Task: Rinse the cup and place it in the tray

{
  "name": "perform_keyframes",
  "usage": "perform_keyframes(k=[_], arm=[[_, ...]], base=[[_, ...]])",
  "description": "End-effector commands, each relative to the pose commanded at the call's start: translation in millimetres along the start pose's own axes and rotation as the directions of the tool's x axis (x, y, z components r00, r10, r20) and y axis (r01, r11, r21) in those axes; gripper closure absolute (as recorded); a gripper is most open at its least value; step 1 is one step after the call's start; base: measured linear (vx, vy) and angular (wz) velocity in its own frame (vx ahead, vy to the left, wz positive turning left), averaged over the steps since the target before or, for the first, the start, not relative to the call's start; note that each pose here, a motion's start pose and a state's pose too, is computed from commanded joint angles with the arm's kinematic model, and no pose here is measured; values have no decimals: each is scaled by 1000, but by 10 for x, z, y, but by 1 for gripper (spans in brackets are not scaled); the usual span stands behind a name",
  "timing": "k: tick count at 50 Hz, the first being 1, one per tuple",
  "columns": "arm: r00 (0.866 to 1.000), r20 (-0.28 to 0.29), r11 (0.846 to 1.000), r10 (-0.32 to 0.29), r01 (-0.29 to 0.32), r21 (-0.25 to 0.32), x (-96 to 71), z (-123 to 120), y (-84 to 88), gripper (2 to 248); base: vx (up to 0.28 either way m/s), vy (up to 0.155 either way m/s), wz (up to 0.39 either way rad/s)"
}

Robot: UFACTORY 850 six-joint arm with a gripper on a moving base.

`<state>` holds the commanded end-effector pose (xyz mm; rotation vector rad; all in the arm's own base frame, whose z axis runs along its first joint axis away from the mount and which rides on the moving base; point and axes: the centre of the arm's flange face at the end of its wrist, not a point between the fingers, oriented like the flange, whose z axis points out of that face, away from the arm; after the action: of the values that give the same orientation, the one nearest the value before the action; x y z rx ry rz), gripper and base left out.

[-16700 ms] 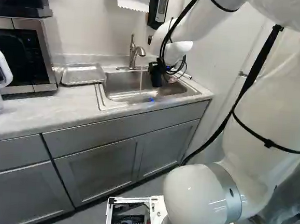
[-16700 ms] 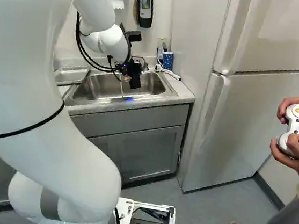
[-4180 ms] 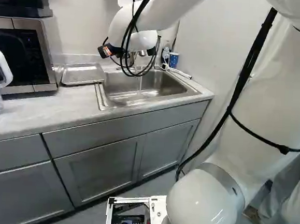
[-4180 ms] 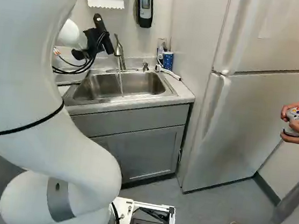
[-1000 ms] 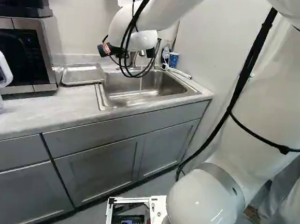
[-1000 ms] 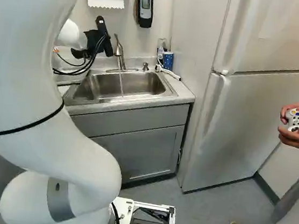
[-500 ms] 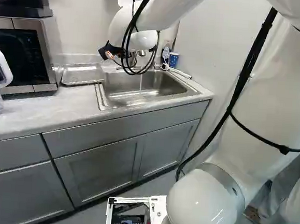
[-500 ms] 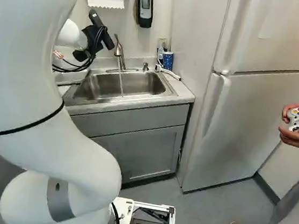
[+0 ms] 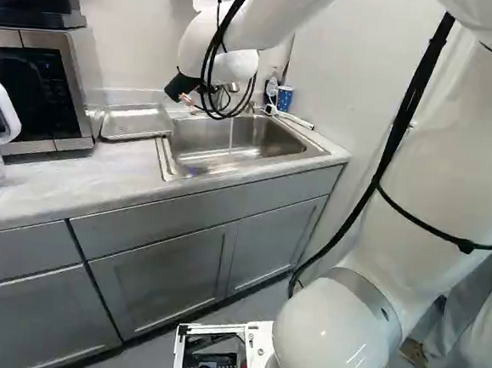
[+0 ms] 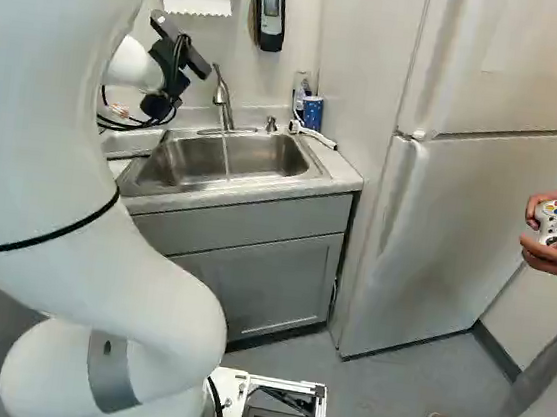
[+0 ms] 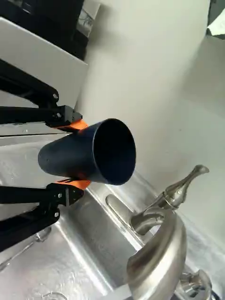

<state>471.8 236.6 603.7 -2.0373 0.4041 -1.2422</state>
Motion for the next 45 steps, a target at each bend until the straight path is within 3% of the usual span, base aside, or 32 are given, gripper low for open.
perform_keyframes(k=[11,22,34,45], arm=[[993,0,993,-116,116,0,0,0,0,129],[973,0,973,-230,230,0,0,0,0,129],[937,0,937,-350,350,0,0,0,0,129],[890,0,890,-456,456,0,0,0,0,129]], base=[[0,0,0],[0,0,0],[0,0,0],[0,0,0]])
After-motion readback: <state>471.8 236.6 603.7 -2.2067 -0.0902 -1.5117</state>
